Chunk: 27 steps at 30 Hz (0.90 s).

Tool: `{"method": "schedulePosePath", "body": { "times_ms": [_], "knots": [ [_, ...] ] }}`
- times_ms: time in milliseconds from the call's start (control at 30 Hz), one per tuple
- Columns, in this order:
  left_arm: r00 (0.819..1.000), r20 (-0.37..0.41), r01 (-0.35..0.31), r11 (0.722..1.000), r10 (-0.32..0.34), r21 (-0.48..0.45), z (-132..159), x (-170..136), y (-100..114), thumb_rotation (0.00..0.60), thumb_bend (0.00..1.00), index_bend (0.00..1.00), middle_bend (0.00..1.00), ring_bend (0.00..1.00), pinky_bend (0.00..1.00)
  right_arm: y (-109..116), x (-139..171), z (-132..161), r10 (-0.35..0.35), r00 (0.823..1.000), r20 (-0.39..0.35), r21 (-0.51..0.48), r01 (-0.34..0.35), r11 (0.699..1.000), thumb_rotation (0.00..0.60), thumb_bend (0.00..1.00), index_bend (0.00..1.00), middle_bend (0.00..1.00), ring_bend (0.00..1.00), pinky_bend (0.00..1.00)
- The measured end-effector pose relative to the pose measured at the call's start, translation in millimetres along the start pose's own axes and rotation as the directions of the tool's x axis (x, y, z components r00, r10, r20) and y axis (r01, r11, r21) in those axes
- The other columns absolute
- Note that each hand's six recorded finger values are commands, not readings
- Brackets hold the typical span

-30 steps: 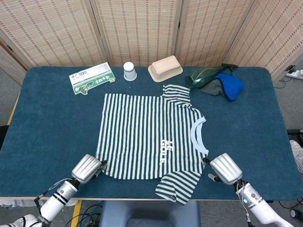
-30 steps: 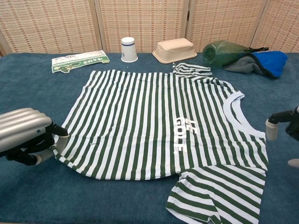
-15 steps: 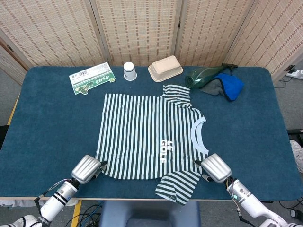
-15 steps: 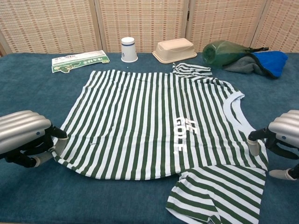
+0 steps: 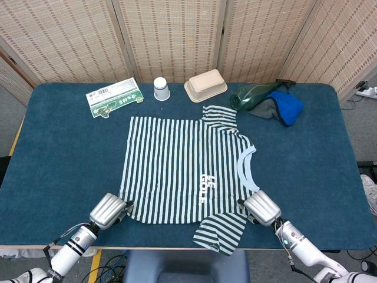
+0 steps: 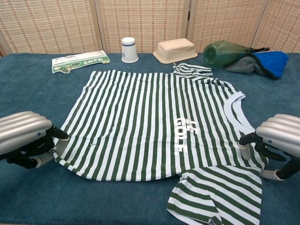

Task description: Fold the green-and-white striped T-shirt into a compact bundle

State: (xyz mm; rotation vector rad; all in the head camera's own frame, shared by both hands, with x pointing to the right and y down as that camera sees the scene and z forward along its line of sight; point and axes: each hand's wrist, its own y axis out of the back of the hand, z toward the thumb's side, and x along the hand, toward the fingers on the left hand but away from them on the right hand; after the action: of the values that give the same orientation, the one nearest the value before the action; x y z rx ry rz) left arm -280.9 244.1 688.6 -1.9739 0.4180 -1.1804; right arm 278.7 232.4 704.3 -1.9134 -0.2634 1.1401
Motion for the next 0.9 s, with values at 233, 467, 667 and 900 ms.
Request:
{"method": "schedulePosePath", "body": {
  "times_ms": [233,467,667,900],
  "knots": [
    [1.000,-0.002,0.001,1.000,-0.001,-0.005,0,0,0,0.600,0.51,0.58,0.93,0.84,0.99,-1,-2,0,-0.004,1.000,-0.002,-0.001,0.004,1.000,0.600,0.41,0.53,0.89,0.98,1.00],
    [1.000,0.006,-0.005,0.998,0.005,-0.068,1,-3,3,0.600,0.51,0.58,0.93,0.84,0.99,7,0,5,-0.033,0.999,-0.020,-0.017,0.032,0.999,0.600,0.52,0.61,0.90,0.99,1.00],
    [0.999,0.021,-0.037,0.988,0.041,-0.152,-1,-12,15,0.600,0.51,0.58,0.93,0.84,0.99,22,10,10,-0.078,0.996,-0.037,-0.040,0.076,0.996,0.600,0.54,0.64,0.91,0.99,1.00],
    [0.998,0.017,-0.059,0.973,0.064,-0.225,-5,-27,28,0.600,0.51,0.58,0.93,0.84,0.99,39,25,14,-0.123,0.991,-0.046,-0.060,0.121,0.991,0.600,0.54,0.65,0.92,0.99,1.00]
  ]
}}
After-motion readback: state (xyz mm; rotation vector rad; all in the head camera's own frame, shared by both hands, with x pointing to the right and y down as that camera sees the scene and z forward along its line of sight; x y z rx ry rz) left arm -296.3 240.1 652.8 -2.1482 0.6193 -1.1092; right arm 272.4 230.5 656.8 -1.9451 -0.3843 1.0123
